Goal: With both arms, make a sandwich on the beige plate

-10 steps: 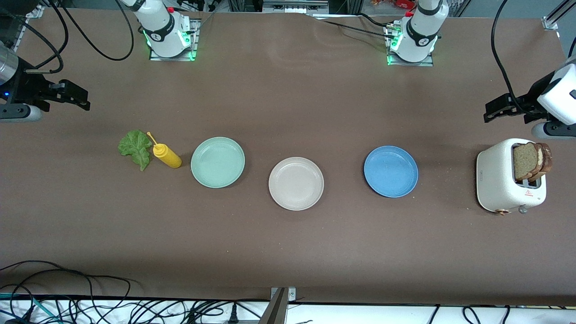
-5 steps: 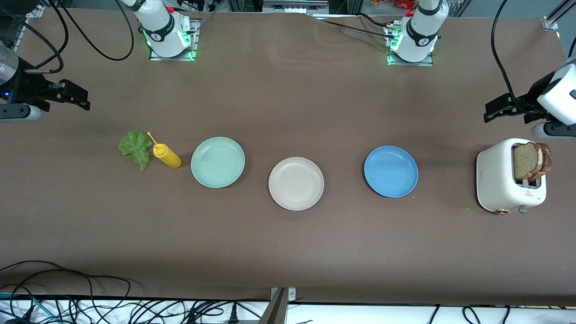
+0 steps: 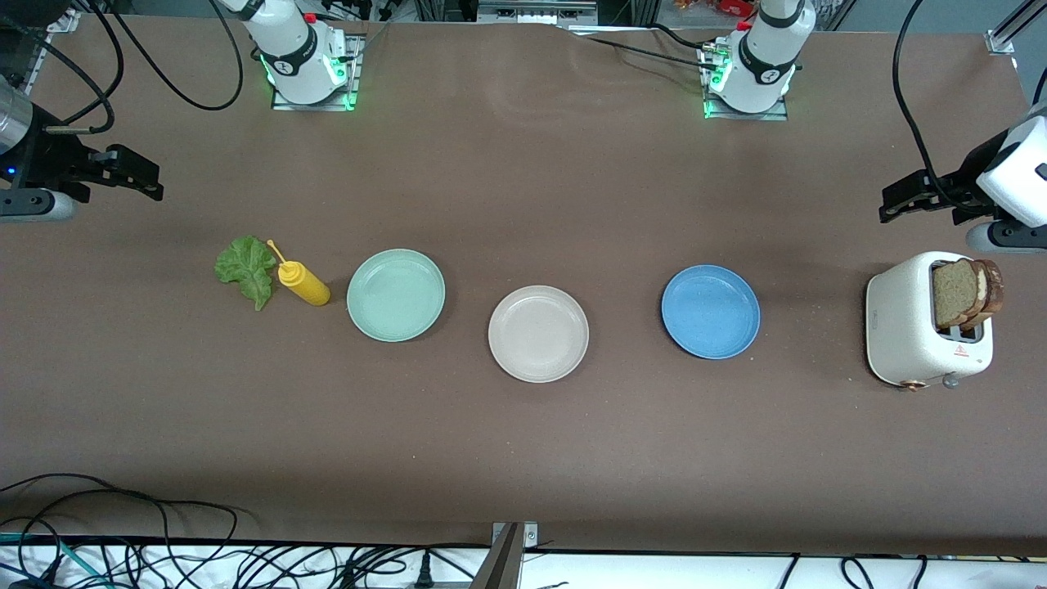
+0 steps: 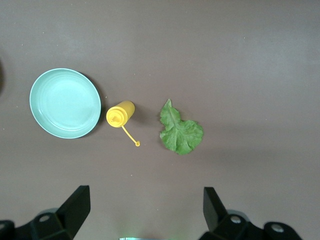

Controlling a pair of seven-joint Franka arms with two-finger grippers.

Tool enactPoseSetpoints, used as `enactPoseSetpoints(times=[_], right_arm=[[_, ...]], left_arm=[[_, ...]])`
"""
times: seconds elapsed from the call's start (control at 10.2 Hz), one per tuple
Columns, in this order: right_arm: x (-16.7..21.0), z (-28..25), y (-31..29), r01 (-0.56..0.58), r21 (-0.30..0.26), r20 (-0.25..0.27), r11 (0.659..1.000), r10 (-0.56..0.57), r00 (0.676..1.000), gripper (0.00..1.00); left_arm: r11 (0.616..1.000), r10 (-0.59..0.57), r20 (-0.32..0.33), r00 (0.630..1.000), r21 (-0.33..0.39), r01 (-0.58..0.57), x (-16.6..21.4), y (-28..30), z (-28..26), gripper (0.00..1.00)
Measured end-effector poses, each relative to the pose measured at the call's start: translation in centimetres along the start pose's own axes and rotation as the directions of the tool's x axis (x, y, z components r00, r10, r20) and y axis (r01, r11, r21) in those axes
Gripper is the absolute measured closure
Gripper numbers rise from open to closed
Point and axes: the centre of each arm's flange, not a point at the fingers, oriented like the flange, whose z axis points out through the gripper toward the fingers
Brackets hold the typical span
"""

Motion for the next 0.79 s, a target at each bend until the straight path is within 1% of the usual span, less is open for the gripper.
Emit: enactPoseSetpoints(times=[0.79], right_arm=[[-0.02, 0.02, 0.66, -0.011, 0.001, 0.001, 1.000, 0.011, 1.000, 0.00]], left_arm=[[1.000, 0.000, 0.000, 1.000, 0.000, 0.000, 0.00, 0.00, 0.00, 0.00]])
